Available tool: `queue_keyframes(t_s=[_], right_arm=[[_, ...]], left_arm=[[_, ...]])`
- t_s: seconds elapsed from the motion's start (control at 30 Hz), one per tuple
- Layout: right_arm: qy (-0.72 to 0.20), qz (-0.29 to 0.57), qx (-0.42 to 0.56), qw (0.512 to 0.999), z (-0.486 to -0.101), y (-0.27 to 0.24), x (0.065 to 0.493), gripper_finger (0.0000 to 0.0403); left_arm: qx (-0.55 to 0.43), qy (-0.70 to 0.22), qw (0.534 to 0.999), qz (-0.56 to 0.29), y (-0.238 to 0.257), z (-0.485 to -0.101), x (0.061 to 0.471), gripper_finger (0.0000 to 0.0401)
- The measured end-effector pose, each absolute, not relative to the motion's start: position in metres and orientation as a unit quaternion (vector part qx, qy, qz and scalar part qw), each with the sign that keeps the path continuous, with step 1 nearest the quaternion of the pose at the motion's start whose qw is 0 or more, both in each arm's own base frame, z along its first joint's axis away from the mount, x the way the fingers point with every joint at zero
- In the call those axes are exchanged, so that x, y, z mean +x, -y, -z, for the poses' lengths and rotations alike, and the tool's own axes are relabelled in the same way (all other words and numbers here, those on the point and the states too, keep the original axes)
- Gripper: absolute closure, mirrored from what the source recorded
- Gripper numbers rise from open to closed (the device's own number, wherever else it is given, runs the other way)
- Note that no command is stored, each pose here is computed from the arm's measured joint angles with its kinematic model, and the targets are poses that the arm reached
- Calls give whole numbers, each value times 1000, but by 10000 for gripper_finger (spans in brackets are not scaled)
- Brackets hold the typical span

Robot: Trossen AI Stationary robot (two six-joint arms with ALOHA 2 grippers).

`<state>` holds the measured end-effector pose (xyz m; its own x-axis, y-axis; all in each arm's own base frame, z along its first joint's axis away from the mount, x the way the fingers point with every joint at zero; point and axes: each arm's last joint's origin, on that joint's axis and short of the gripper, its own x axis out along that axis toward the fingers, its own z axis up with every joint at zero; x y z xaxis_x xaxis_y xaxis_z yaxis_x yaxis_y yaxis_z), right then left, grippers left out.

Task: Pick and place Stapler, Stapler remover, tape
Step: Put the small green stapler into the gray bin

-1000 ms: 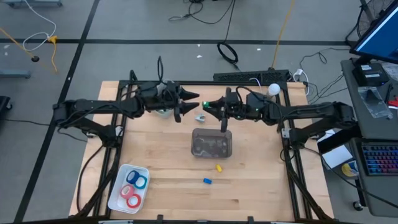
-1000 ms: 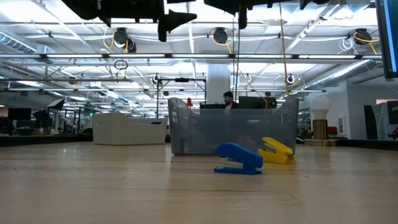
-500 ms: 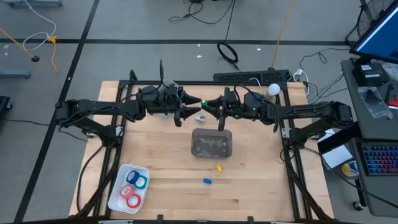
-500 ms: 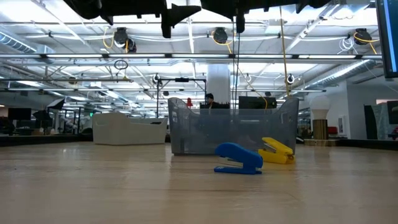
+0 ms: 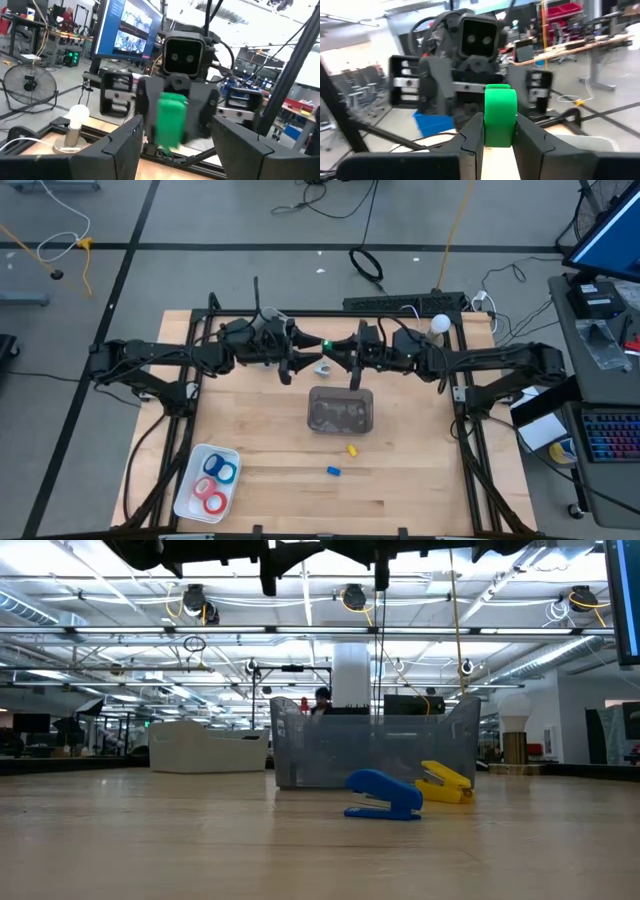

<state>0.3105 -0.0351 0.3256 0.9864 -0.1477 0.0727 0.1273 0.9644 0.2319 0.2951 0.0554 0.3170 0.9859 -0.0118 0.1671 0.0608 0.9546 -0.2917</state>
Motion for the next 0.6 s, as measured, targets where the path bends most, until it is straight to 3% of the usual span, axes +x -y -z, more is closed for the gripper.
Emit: queue_keyframes(t_s=[0.6], right_arm=[[45,46,145,987,-316,35,321,336]], left_arm=[[-172,78,982,22,-61,-310,309,169]])
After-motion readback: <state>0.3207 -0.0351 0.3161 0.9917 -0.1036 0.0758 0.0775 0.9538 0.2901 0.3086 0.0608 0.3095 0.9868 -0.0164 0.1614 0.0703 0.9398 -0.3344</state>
